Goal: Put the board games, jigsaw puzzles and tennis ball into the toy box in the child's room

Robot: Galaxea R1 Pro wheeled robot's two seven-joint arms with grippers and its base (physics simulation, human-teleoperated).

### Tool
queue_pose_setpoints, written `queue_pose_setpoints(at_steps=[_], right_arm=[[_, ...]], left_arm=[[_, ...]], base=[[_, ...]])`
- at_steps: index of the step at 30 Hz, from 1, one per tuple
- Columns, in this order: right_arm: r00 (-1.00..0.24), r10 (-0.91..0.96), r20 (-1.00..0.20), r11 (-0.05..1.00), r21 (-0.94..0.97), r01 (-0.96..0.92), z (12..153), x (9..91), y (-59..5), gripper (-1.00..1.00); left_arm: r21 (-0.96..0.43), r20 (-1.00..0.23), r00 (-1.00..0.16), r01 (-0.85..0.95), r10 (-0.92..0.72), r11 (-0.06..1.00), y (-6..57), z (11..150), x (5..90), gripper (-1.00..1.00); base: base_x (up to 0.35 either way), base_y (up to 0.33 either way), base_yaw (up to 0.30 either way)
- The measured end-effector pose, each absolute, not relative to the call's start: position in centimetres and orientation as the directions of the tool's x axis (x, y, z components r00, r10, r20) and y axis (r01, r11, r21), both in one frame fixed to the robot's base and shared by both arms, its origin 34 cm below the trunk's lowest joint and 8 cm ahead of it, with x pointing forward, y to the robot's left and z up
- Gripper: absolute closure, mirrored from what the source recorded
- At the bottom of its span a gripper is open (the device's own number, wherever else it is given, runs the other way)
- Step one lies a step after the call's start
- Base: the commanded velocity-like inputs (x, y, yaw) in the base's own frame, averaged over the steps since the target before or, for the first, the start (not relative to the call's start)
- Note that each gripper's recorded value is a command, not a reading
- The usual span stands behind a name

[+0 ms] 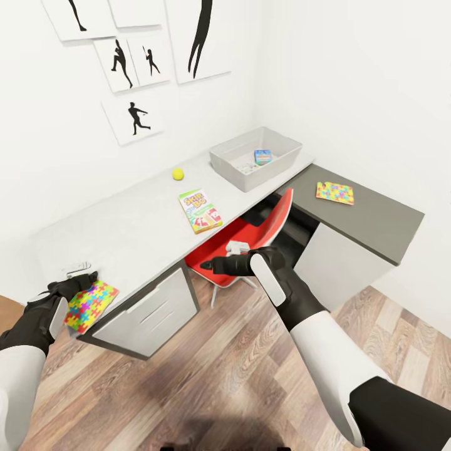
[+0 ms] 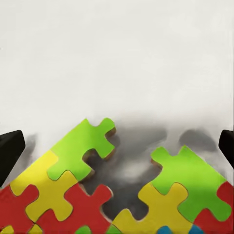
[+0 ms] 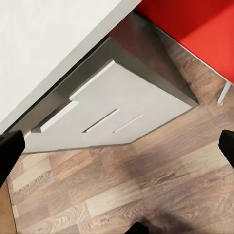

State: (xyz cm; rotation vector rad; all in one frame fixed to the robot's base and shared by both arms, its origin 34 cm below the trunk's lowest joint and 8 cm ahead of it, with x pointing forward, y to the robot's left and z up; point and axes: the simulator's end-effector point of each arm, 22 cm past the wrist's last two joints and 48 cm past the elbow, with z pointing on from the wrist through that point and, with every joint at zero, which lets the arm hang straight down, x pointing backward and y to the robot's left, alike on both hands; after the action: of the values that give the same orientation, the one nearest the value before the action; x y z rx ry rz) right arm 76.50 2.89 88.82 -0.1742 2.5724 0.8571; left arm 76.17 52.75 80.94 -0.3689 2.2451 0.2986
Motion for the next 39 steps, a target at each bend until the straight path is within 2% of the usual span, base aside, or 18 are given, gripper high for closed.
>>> queue_pose_setpoints(at_steps=[39], right_arm=[[-0.903,0.013,-0.429,0.802,0.544,-0.247,88.82,76.47,2.92,-1.00]], left_arm=[[0.091,-0.767,-0.620,-0.359,-0.164,0.929,52.74,80.94,76.15,-1.00]], base=[[-0.034,0.000,0.000]])
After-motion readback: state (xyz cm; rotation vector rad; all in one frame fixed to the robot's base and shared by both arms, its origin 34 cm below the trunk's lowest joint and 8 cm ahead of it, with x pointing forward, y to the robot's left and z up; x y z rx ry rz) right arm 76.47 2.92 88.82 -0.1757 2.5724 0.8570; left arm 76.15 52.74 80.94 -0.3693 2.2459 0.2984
